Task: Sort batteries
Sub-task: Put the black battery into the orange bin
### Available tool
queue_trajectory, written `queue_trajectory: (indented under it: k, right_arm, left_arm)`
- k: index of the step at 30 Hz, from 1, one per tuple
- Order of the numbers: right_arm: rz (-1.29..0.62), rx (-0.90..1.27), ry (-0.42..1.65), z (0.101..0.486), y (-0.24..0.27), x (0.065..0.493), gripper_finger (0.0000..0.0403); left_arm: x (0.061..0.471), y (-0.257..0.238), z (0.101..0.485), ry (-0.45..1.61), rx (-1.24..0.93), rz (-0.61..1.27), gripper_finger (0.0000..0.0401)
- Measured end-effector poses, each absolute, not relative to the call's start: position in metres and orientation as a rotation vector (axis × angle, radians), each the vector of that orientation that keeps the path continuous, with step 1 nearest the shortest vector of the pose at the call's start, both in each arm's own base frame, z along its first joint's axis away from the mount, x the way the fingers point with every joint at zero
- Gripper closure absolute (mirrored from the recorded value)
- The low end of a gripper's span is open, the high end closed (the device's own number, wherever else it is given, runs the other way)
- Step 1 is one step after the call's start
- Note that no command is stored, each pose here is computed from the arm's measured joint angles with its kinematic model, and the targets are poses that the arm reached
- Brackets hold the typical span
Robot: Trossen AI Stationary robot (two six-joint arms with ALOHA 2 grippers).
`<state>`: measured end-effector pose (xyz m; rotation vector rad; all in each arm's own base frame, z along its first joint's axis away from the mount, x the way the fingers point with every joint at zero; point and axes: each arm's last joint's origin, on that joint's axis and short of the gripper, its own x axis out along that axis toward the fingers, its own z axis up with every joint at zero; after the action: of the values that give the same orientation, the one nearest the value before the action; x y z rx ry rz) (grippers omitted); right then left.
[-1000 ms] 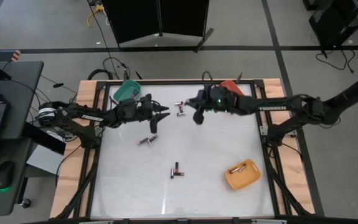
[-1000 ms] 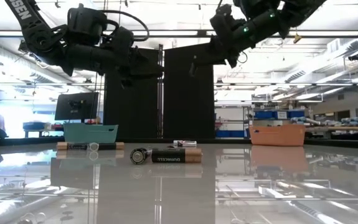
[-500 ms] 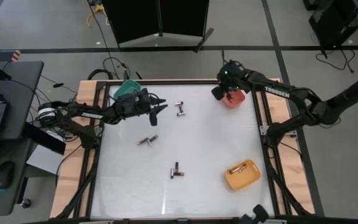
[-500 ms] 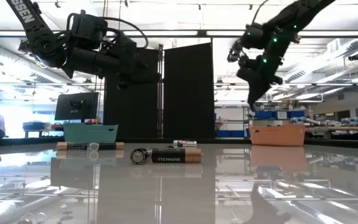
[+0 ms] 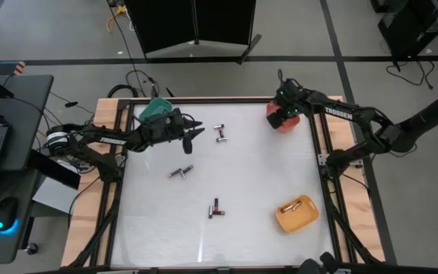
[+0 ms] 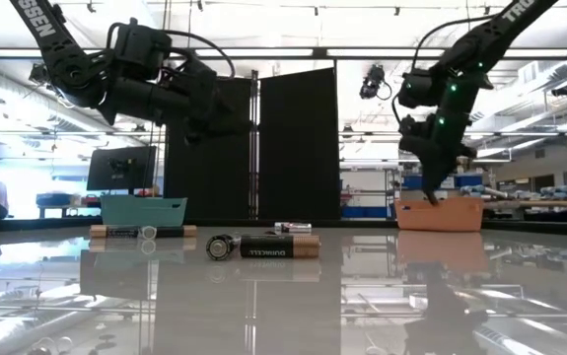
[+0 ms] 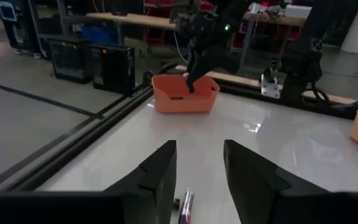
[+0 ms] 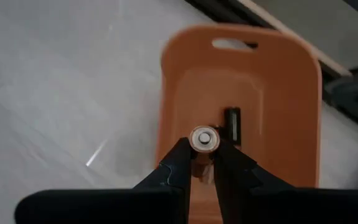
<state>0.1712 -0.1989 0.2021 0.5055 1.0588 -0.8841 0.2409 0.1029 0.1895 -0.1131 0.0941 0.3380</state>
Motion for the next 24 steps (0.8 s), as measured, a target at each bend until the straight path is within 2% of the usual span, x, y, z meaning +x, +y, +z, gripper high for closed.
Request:
queue_trajectory:
  k: [18,24]
  right_arm:
    - [-0.897,0.528,1.038,0.176,-0.206,0.148,0.0348]
    - [-0.904,0.525,1.023,0.175,-0.207,0.147,0.0296]
  left_arm:
    - [0.237,0.101,0.17,0.289,-0.208,0.369,0.0261]
    - [0.236,0.096,0.163,0.366,-0.223,0.351,0.0261]
